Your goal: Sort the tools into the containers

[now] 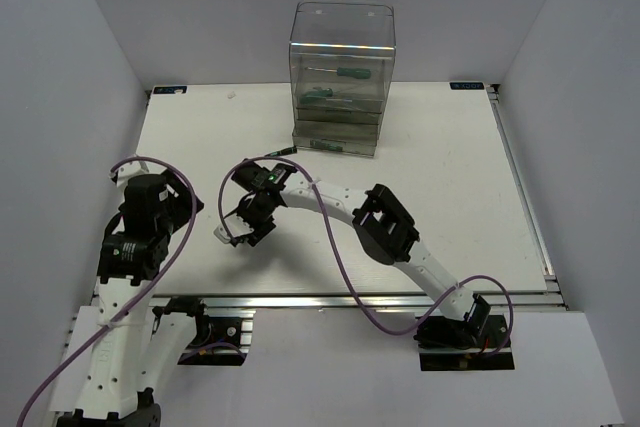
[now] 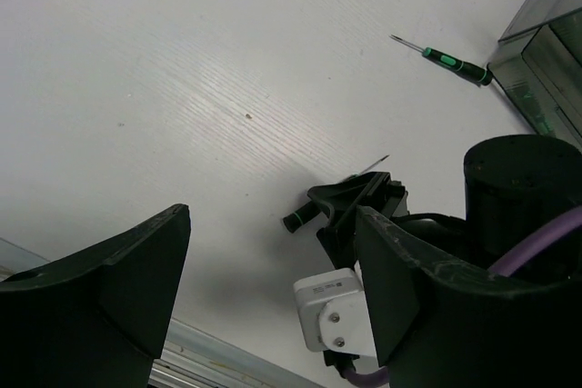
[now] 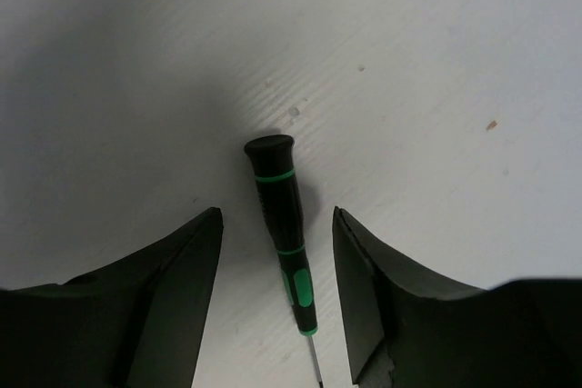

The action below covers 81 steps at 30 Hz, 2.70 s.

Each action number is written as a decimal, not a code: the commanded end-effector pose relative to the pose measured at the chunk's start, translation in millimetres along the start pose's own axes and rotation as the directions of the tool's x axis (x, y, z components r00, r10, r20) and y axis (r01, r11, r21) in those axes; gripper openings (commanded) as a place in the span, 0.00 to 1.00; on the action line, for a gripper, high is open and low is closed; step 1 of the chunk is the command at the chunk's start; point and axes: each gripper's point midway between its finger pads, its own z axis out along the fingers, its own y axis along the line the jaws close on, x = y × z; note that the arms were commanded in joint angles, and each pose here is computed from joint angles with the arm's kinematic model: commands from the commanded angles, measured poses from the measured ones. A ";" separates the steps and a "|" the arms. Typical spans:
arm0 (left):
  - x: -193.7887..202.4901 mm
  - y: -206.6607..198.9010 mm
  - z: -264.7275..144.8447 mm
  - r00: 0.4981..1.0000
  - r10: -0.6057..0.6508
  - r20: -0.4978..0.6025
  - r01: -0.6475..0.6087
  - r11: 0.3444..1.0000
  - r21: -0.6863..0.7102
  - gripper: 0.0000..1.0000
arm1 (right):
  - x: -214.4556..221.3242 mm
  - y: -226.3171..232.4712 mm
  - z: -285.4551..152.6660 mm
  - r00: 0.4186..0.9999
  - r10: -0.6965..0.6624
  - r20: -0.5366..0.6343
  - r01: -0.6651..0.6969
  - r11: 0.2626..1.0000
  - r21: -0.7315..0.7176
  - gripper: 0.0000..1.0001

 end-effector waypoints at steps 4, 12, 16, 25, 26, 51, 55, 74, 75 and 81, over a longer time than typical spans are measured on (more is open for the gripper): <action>0.3 8.8 -7.9 1.000 0.018 0.007 -0.017 1.000 -0.022 0.84 | 21.6 12.0 12.7 0.999 0.011 -0.049 -0.014 0.999 -0.052 0.55; -2.0 15.8 -17.7 1.000 0.018 0.024 -0.017 0.999 -0.035 0.84 | 33.8 38.9 16.2 0.996 -0.010 -0.085 -0.004 0.985 -0.171 0.45; -2.4 18.1 -22.5 0.999 0.011 0.035 -0.010 0.999 -0.034 0.84 | 39.4 70.3 11.7 0.994 -0.023 -0.106 -0.009 0.957 -0.290 0.39; 1.9 23.0 -29.7 0.999 -0.011 0.038 0.012 0.999 -0.032 0.84 | 47.7 112.0 -2.9 0.983 0.029 -0.179 -0.103 0.902 -0.420 0.32; 2.3 23.4 -30.3 0.999 -0.015 0.037 0.016 0.999 -0.031 0.84 | 48.0 115.3 -6.0 0.981 0.038 -0.191 -0.118 0.896 -0.428 0.32; 44.2 -5.9 -1.9 0.977 -0.196 -0.086 0.205 0.973 0.105 0.84 | 76.6 104.2 -105.4 0.762 0.611 -0.212 -0.631 0.775 -0.034 0.00; 60.7 -21.9 15.3 0.956 -0.251 -0.155 0.274 0.950 0.152 0.83 | 96.1 74.3 -161.7 0.697 0.699 -0.161 -0.677 0.715 0.173 0.00; 87.5 -109.5 103.2 0.731 -0.497 -0.468 0.617 0.774 0.143 0.81 | 246.9 -39.9 -320.0 0.677 0.708 -0.202 -0.340 0.543 0.768 0.00; 84.6 -116.0 108.3 0.729 -0.492 -0.476 0.617 0.773 0.146 0.81 | 250.3 -48.4 -323.2 0.693 0.690 -0.212 -0.304 0.545 0.782 0.00; 90.1 -125.5 128.2 0.702 -0.499 -0.508 0.634 0.763 0.127 0.81 | 263.4 -57.9 -308.7 0.713 0.662 -0.231 -0.280 0.571 0.772 0.00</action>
